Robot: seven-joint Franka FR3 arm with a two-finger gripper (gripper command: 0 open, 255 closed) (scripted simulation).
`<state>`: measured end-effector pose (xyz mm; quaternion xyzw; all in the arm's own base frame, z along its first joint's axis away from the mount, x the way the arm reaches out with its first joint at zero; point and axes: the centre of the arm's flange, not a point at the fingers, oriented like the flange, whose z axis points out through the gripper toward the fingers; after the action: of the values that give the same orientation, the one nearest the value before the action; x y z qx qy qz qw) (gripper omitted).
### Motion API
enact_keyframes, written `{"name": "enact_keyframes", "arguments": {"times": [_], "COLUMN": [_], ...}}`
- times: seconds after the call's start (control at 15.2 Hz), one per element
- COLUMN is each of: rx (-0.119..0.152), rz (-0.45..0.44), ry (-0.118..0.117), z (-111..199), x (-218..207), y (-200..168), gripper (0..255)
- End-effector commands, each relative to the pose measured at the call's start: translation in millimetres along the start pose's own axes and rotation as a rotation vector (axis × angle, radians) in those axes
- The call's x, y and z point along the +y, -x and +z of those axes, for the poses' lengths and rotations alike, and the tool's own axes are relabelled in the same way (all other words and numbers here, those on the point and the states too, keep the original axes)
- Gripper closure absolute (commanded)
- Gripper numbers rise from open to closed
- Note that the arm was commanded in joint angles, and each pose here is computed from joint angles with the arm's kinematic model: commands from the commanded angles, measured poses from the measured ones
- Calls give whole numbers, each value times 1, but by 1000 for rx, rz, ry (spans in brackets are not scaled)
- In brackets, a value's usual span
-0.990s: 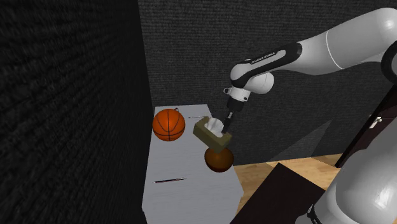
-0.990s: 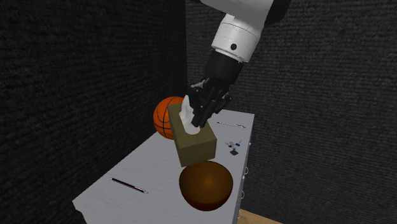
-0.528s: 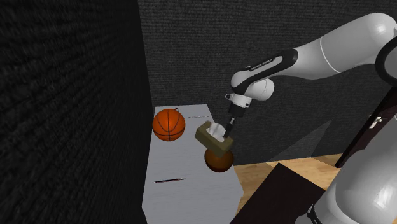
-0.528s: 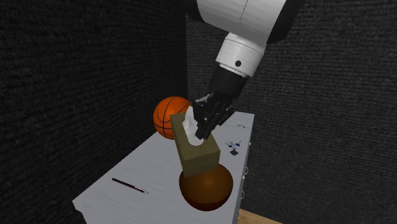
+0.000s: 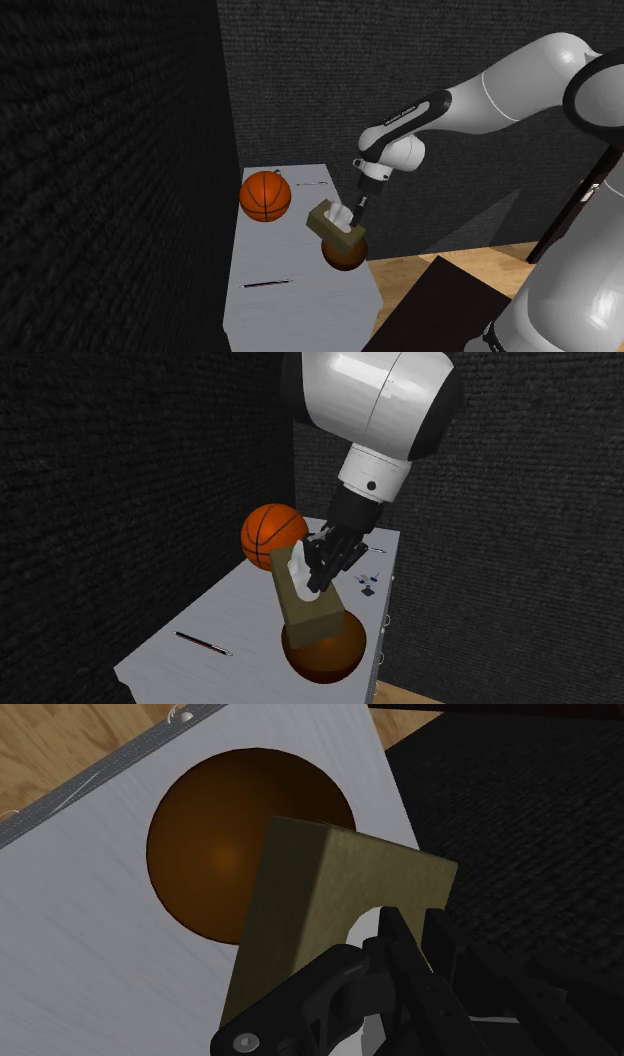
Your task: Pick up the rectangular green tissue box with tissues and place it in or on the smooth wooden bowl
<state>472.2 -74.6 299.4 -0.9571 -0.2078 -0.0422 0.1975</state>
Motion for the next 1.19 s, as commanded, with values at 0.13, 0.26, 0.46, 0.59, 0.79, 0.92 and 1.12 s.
{"name": "enact_keyframes", "arguments": {"times": [0.13,0.26,0.46,0.59,0.79,0.92,1.12], "rx": [0,0,0,0,0,0,0], "rz": [0,0,0,0,0,0,0], "ry": [0,0,0,0,0,0,0], "z": [19,29,39,39,39,39,40], "x": [8,12,16,16,16,16,16], "y": [2,4,6,6,6,6,5], "gripper": [255,255,255,255,255,255,0]}}
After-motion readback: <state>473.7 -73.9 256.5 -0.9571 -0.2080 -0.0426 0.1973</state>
